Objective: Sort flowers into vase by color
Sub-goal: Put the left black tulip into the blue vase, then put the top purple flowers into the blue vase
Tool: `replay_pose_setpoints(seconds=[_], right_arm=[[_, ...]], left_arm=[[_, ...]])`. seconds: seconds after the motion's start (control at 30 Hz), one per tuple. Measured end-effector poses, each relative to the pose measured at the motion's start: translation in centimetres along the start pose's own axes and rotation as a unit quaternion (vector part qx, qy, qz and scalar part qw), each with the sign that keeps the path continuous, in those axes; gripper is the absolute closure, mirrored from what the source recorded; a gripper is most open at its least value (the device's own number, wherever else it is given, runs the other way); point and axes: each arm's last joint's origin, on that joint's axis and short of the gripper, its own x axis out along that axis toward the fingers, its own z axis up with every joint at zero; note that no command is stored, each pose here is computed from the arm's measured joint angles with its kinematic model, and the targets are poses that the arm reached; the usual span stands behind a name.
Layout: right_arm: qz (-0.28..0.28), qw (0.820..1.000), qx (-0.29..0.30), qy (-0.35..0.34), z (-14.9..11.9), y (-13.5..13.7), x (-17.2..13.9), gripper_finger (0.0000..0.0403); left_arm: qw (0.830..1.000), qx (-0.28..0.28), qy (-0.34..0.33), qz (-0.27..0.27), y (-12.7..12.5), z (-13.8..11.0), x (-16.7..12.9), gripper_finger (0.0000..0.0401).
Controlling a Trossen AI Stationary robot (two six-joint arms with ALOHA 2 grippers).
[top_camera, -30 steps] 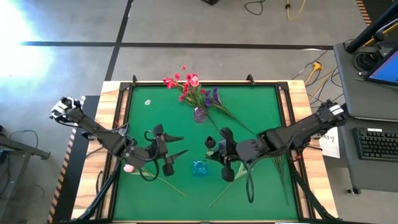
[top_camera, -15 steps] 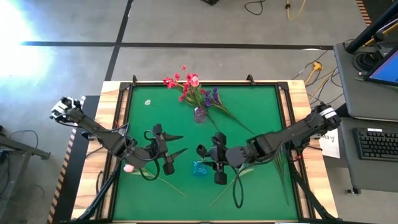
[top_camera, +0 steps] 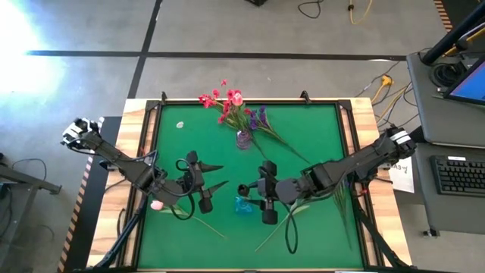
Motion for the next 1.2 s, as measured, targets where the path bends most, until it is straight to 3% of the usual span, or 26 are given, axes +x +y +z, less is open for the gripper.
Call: replay_pose_setpoints(seconds=[0.57, 0.87, 1.2], right_arm=[[-0.024, 0.998, 0.008, 0.061, -0.8, -0.8, -1.3, 0.0145], [-0.022, 0.998, 0.012, 0.056, -0.4, -1.1, -2.6, 0.0142], [-0.033, 0.994, 0.014, 0.099, -0.7, -2.0, -4.7, 0.0142]], left_arm=[[0.999, -0.019, 0.028, 0.020, 0.3, -0.8, 0.0, 0.0188], [0.998, -0.031, 0.045, 0.040, 0.5, -1.4, -0.1, 0.0188], [0.997, -0.024, 0.052, 0.042, 0.6, -1.6, -0.1, 0.0188]])
